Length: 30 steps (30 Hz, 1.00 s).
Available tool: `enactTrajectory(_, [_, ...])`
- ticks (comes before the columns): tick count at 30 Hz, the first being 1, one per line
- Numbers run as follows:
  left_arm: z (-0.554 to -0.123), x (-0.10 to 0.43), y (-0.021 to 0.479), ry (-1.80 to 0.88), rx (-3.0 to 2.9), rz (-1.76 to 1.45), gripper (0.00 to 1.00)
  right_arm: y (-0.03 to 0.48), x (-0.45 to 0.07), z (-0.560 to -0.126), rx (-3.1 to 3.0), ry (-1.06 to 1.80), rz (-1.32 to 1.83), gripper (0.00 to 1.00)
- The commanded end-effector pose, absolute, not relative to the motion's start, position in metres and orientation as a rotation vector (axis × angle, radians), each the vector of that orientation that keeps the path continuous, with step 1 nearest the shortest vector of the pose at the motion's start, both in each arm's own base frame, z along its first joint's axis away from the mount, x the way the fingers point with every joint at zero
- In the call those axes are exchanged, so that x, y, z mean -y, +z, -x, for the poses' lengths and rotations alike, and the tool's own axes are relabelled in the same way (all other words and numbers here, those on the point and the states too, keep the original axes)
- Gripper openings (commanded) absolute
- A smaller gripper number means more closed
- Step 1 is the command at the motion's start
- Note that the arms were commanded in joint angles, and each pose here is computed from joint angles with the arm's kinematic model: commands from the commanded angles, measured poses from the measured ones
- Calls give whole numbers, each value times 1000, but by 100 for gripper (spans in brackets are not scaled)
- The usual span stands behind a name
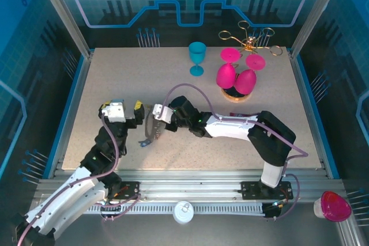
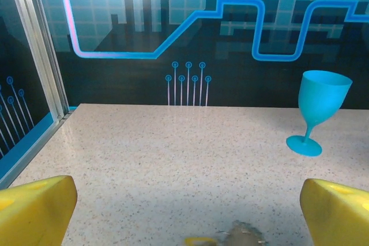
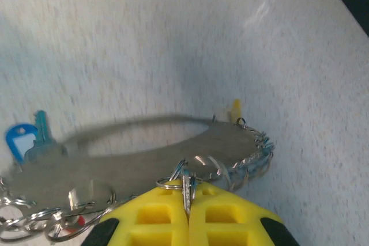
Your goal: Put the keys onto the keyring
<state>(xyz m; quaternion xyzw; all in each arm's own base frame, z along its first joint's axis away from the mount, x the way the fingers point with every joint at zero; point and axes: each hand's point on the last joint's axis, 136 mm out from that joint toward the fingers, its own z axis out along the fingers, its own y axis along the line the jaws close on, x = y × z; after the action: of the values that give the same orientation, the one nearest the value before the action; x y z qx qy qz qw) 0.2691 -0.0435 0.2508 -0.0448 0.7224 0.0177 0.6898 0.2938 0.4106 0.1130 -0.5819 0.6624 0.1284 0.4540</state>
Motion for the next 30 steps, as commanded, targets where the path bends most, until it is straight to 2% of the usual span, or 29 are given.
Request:
enactTrajectory(1, [-271,36,254,34,-1603,161,99,97,-383,-297,-1575,166,1554,0])
enactTrajectory(9, [-274,29,234,100,-1656,159,99,57,-286,-306,-1727,-288,1762,5])
enactTrajectory(13, [-276,27,225,130,-1674,155,99,50,-253,-308,-1774,-489,1818,25])
enactTrajectory(17, [-277,23,218,167,-1684,149,99,52,-219,-318,-1842,-638,1764,36])
enactTrajectory(21, [-284,20,203,164,-1724,129,99,80,-190,-332,-1937,-620,1483,48])
enactTrajectory(24, [-292,21,186,132,-1768,102,99,119,-173,-345,-2006,-361,1088,58])
enactTrajectory(27, [-302,16,173,87,-1780,132,100,140,-138,-356,-2015,-29,638,62])
enactTrajectory(30, [-312,3,160,82,-1793,187,99,148,-96,-368,-1892,-34,406,64])
